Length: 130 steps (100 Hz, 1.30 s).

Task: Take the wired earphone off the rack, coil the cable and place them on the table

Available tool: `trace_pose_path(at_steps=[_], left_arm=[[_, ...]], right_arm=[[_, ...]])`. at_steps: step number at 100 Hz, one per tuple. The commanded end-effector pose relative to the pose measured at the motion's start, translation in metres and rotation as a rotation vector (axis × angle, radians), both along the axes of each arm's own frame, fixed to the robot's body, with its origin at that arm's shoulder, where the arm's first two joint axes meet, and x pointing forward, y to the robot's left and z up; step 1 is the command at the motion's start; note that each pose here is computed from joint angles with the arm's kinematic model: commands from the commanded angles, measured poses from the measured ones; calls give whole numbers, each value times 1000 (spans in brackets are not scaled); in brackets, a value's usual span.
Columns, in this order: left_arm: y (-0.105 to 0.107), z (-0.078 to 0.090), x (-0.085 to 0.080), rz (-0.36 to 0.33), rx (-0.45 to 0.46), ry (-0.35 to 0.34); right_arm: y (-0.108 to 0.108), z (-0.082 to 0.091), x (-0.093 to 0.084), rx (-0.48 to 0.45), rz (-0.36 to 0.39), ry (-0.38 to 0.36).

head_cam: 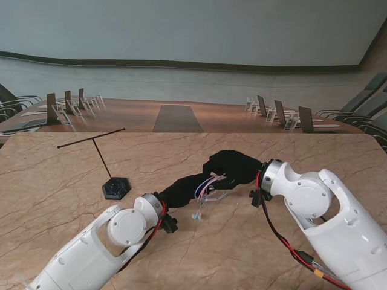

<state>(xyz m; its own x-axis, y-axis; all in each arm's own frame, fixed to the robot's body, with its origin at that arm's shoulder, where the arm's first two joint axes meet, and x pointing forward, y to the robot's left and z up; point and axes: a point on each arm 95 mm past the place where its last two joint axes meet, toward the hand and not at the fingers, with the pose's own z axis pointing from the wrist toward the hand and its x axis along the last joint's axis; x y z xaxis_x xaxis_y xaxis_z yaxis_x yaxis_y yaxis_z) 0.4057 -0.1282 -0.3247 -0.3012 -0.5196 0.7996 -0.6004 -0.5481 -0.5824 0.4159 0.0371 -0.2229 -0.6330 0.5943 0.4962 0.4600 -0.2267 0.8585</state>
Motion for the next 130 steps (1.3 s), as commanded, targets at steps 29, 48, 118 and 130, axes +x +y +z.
trace_pose_path(at_steps=[29, 48, 118, 130], left_arm=[[1, -1, -5, -14, 14, -12], [-3, 2, -3, -29, 31, -27], [3, 6, 5, 23, 75, -91], [3, 5, 4, 29, 80, -93]], right_arm=[[2, -10, 4, -2, -13, 25], [7, -11, 6, 10, 2, 38], [6, -9, 3, -27, 44, 37], [5, -9, 4, -43, 43, 4]])
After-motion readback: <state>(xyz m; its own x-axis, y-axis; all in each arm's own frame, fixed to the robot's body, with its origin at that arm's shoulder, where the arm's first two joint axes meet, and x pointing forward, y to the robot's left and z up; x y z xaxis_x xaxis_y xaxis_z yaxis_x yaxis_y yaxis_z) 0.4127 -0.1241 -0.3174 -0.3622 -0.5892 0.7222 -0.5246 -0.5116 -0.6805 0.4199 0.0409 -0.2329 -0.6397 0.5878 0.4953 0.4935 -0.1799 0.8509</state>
